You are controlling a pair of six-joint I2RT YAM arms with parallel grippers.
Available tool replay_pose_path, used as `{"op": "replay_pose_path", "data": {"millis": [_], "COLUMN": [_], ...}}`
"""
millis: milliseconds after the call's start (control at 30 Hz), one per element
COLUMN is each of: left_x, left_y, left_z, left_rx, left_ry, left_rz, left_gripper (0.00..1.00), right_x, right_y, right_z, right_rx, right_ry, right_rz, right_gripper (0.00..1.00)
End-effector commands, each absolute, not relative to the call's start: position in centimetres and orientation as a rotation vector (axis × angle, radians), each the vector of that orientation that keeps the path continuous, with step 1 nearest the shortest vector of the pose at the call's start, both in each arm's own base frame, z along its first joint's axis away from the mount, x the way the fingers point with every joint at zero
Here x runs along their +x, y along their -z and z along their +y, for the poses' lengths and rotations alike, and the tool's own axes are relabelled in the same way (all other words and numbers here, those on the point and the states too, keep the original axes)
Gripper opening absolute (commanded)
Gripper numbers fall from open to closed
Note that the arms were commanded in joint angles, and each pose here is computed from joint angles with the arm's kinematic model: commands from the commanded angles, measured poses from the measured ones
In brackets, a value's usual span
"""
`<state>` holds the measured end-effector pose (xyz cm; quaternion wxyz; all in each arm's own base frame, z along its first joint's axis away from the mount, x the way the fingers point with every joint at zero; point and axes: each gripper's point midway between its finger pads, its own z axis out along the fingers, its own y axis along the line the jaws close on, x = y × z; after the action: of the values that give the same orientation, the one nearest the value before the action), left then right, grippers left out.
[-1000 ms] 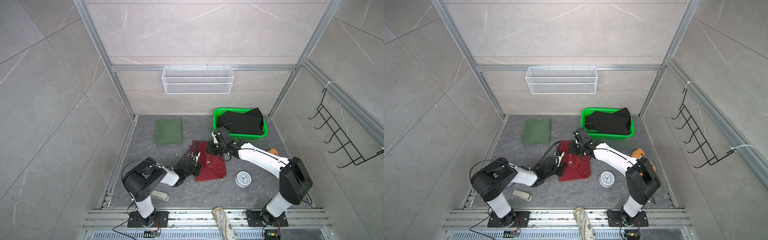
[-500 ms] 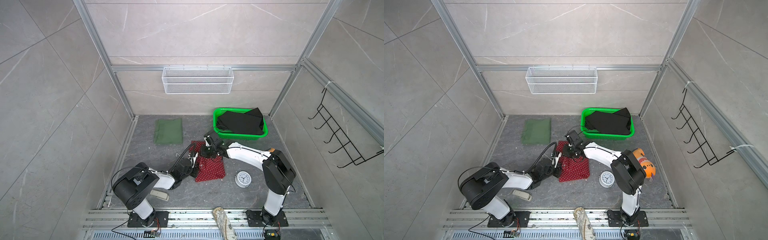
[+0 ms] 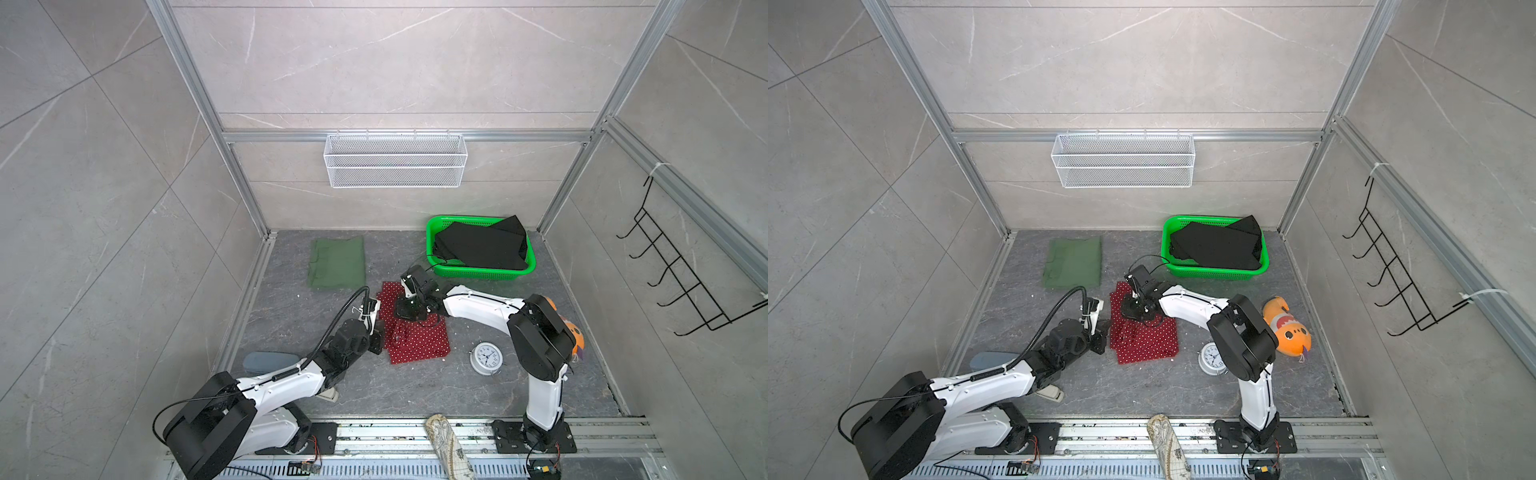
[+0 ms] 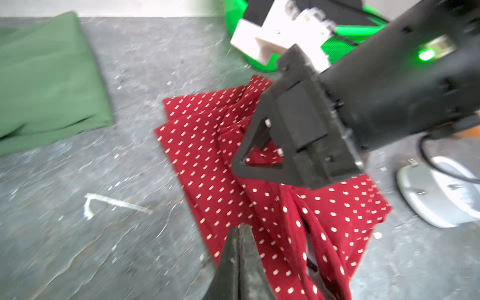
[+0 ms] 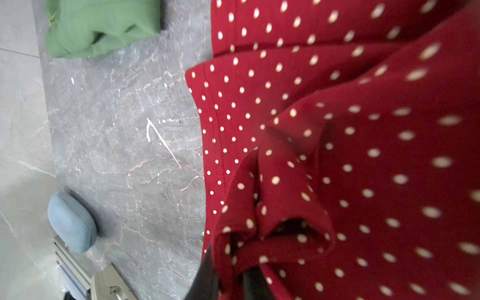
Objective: Fold and stack skirts
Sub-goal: Fold the skirt at the center of the table.
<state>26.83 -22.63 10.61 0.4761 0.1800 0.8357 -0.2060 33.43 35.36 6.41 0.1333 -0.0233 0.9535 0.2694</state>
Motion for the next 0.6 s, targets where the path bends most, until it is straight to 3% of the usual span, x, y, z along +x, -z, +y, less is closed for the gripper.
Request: {"op": "replay_pose_path", "data": {"millis": [0,267,433,500,567], "left_x": [27.1,27.9,29.4,30.4,31.2], "left_y": [-10.6,-10.9,-11.7,-12.2,-12.8], "left_z": [-21.8,-21.5,-21.4,-21.7,-22.2], "left_rx": [0.405,0.379,0.353,0.342,0.350], "left_ry": [0.467,0.443,0.448,0.467,0.493], "left_rz": [2.052,2.049,2.047,2.047,2.040], "left_gripper": [0.00,0.00,0.01,0.18,0.25], "right_x": [33.2,32.8,33.8,34.1,34.2], "right_y": [-7.2,-10.4,-13.6,-14.6,-15.1], "right_z": [36.9,36.6,33.3,31.4,29.7], "right_rx": [-0.148,-0.256,-0.223,-0.177,-0.144], "right_ry": [-0.843,-0.854,-0.730,-0.680,-0.647], "right_rz": [2.752,2.687,2.613,2.589,2.572], "right_gripper": [0.28,0.47,0.53,0.54,0.54]}}
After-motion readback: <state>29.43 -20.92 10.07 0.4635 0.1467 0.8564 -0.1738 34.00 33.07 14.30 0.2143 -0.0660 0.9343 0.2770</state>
